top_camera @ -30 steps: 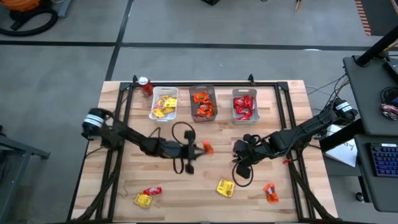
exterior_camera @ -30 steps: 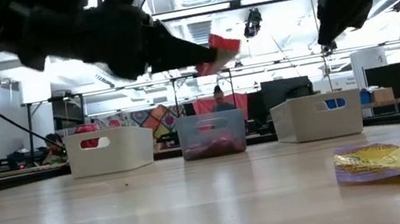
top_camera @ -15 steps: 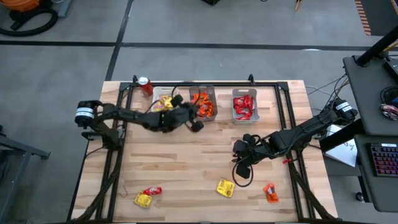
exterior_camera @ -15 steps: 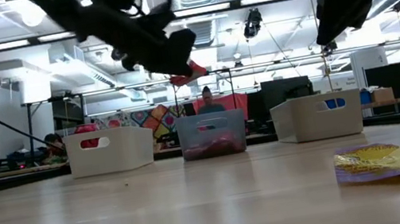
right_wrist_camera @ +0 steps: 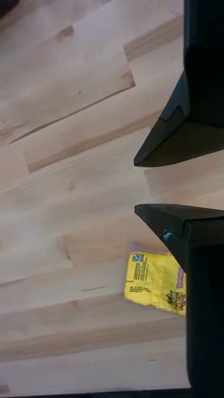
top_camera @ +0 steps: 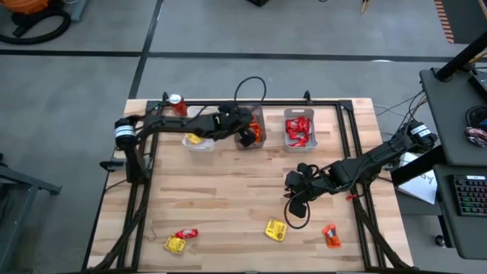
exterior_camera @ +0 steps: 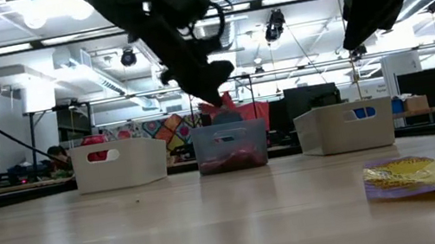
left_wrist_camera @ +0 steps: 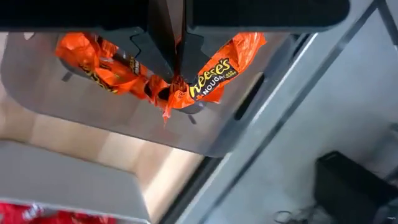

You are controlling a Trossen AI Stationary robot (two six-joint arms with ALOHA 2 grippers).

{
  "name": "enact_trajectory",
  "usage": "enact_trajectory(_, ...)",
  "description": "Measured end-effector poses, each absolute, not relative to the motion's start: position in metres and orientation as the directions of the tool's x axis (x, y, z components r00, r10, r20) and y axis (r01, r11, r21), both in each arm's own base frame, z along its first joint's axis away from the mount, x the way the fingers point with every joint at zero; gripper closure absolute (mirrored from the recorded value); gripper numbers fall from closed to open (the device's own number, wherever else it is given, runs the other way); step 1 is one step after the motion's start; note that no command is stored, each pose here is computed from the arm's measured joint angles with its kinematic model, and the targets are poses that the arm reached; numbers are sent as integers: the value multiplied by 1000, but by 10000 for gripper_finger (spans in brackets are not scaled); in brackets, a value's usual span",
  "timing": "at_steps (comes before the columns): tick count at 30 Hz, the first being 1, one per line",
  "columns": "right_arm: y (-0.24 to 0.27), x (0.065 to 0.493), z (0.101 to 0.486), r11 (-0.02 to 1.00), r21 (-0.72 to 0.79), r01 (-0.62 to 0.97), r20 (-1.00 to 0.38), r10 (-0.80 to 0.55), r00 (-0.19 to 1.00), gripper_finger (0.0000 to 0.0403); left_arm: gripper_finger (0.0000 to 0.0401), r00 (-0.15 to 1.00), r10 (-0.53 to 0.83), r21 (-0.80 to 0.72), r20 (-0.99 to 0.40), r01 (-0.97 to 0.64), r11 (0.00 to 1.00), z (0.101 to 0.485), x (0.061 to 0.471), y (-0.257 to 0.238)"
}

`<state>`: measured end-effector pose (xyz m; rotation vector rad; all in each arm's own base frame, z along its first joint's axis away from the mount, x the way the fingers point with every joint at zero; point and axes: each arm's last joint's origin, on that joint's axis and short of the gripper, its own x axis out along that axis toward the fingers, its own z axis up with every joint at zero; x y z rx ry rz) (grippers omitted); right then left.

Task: Sort candy
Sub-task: Put the orange chocolate into the black bin, then put the yellow candy into the white bin

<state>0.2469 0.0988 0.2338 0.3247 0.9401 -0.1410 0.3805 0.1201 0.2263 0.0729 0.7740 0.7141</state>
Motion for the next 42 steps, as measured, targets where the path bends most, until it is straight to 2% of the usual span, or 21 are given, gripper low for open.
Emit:
enact_trajectory(3,99,247,234,943,211,258,-811,22,585,305,401,501,579,304,-643,-526,794,218,388,130)
enact_trajectory(12,99,247,234,943,211,256,-810,22,586,305,396,459,591,303,-663,-558,773,204,394,150)
enact_trajectory(24,99,247,234,948,205,245,-808,22,588,305,296,427,590,316,-685,-556,769,202,389,156)
enact_trajectory(28,99,247,234,942,215,259,-808,23,588,305,275,438,579,330,-688,-522,787,212,386,145)
enact_trajectory(33,99,247,234,919,249,306,-808,23,589,305,270,472,548,332,-691,-467,820,229,379,116)
enact_trajectory(38,99,247,234,873,305,381,-809,26,587,305,270,562,511,321,-651,-406,856,250,362,76)
enact_trajectory(42,101,247,234,852,354,385,-816,81,572,305,274,640,457,302,-618,-344,889,258,336,39)
